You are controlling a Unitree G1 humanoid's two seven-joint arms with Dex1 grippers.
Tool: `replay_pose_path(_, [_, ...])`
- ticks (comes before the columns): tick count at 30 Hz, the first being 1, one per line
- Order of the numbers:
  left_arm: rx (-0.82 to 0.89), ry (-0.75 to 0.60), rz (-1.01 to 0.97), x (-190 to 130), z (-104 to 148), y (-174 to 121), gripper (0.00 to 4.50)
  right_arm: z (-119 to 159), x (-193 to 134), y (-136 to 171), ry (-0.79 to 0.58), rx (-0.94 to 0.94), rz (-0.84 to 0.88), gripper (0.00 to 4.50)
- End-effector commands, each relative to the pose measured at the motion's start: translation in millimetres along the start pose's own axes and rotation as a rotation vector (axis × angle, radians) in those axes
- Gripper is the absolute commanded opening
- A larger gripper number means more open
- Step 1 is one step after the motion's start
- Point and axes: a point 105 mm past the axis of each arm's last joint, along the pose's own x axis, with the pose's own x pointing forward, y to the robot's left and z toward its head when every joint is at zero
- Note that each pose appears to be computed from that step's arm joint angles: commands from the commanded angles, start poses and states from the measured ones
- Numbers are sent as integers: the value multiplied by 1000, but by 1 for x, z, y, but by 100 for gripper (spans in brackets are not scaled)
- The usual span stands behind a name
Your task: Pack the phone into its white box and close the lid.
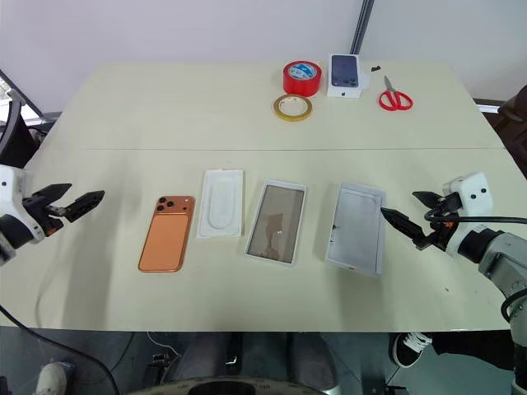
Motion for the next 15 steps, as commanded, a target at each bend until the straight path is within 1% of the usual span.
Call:
replay_pose_path(1, [39, -53, 6, -4, 18, 0, 450, 13, 5, 9, -42, -35, 32, 443])
replay_pose_path(4, [36, -61, 1, -4, 19, -3, 450, 15, 9, 10, -50, -38, 40, 443])
replay_pose_path(6, [30, -76, -6, -2, 23, -6, 450, 22, 11, 13, -67, -54, 50, 443])
replay_pose_path(10, [25, -100, -42, 5, 28, -20, 450, 27, 15, 18, -64, -89, 83, 443])
replay_pose_path(12, [15, -116, -76, 9, 32, -32, 450, 28, 19, 23, -56, -113, 110, 443])
replay_pose_path(15, [-40, -131, -184, 26, 34, -69, 450, 42, 28, 42, -88, -159, 177, 443])
